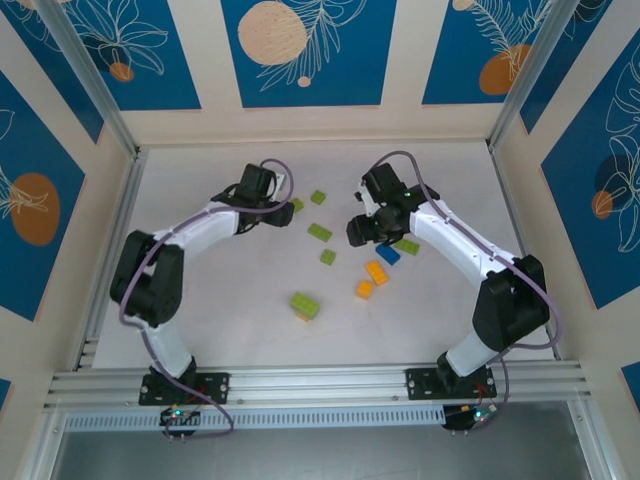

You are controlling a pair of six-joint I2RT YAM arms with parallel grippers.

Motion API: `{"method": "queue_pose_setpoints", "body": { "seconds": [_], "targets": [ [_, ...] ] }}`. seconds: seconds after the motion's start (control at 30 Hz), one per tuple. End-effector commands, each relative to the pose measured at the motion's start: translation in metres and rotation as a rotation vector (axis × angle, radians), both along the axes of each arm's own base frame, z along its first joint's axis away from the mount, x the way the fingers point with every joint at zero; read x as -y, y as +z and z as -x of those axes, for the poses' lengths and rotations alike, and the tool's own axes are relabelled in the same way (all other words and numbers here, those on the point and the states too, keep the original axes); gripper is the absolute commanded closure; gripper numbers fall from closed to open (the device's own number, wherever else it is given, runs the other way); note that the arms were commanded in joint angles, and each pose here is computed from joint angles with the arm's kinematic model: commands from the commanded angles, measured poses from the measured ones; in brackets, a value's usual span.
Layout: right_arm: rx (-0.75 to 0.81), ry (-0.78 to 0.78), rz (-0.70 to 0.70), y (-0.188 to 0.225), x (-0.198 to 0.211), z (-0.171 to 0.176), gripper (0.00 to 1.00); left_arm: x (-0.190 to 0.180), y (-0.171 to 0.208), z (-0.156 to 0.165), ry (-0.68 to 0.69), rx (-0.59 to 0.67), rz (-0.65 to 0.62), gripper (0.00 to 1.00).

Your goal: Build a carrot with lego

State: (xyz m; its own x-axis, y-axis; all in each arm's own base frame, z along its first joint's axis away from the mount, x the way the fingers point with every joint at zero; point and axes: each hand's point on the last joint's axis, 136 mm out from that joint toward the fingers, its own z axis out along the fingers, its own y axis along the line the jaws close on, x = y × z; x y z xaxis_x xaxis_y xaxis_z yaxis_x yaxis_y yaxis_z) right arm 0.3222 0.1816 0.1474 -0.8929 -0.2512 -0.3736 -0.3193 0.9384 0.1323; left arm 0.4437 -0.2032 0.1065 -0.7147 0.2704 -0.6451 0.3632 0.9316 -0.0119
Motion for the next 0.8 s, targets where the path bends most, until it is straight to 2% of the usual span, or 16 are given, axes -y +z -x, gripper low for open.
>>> {"method": "queue_pose_setpoints", "body": {
  "seconds": [0.0,0.33,0.77],
  "targets": [
    [-0.012,0.011,-0.031,0.004,-0.009,-0.003,0.35,0.007,-0.019,-0.019,-0.033,0.0,-0.059,0.28],
    [-0.044,0.03,-0.024,-0.009,-0.014,-0.005,0.36,0.029,-0.042,-0.05,-0.082,0.014,-0.052,0.27],
    [-0.063,0.034,-0.026,-0.017,-0.019,-0.01,0.37,0.045,-0.054,-0.064,-0.149,0.011,-0.06,0.29]
  ]
}}
